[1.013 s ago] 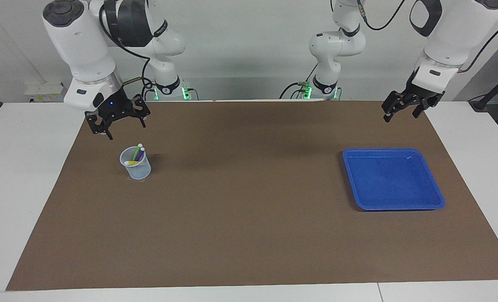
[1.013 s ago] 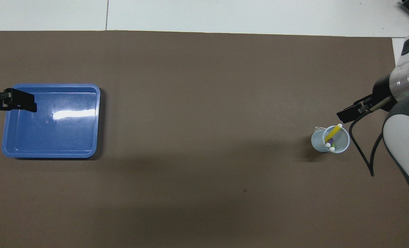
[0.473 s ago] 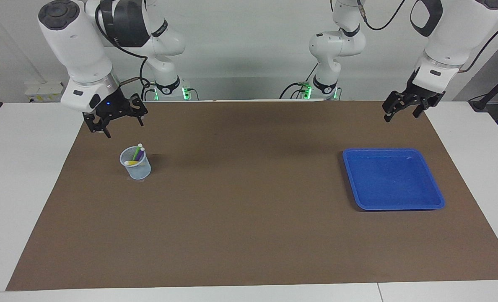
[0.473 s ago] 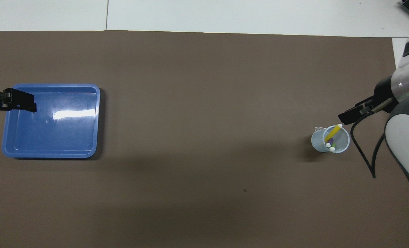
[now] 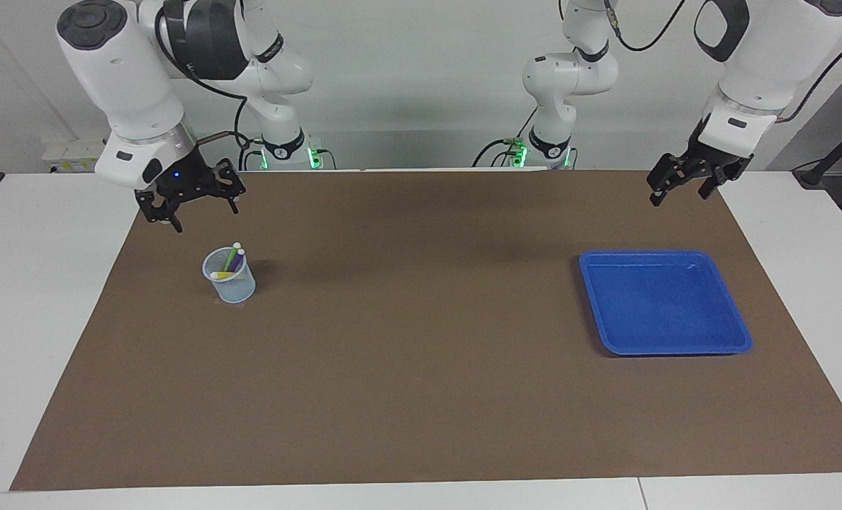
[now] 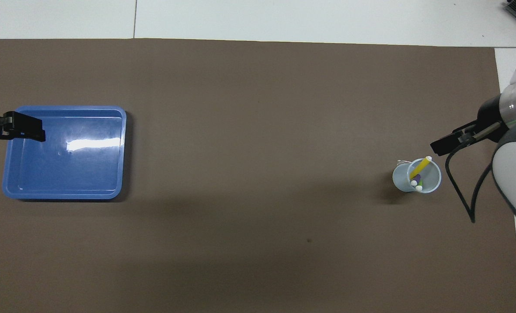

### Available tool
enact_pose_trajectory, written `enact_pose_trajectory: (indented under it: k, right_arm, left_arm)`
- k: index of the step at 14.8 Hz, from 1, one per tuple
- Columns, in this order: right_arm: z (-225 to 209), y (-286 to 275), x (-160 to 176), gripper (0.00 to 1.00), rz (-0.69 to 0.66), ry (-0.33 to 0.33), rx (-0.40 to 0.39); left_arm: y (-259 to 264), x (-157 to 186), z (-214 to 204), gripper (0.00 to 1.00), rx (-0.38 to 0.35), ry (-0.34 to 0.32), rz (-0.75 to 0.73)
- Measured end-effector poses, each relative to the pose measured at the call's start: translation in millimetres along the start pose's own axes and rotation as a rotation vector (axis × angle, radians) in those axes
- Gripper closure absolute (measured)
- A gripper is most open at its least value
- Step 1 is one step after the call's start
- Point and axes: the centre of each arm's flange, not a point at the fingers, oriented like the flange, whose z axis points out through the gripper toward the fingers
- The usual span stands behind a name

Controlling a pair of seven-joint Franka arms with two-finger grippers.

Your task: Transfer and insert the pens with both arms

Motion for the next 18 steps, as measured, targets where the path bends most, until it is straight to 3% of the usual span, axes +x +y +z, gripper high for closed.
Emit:
enact_pose_trajectory:
  k: [4, 10, 18]
  right_arm:
    - [-1.0, -0.1, -0.1, 0.00, 0.022, 0.002, -0.001]
    - [-4.8, 2.2, -1.5, 0.00, 0.243, 0.012, 0.007]
    - [-5.9, 2.2, -1.8, 0.00, 0.261, 0.015, 0.010]
  left_arm:
    - [0.2, 0.0, 0.0, 0.00, -0.005, 0.000, -0.001]
    - [-1.1, 0.1, 0.0, 0.00, -0.005, -0.001, -0.003]
    - [-1.1, 0.1, 0.0, 0.00, -0.006, -0.001, -0.003]
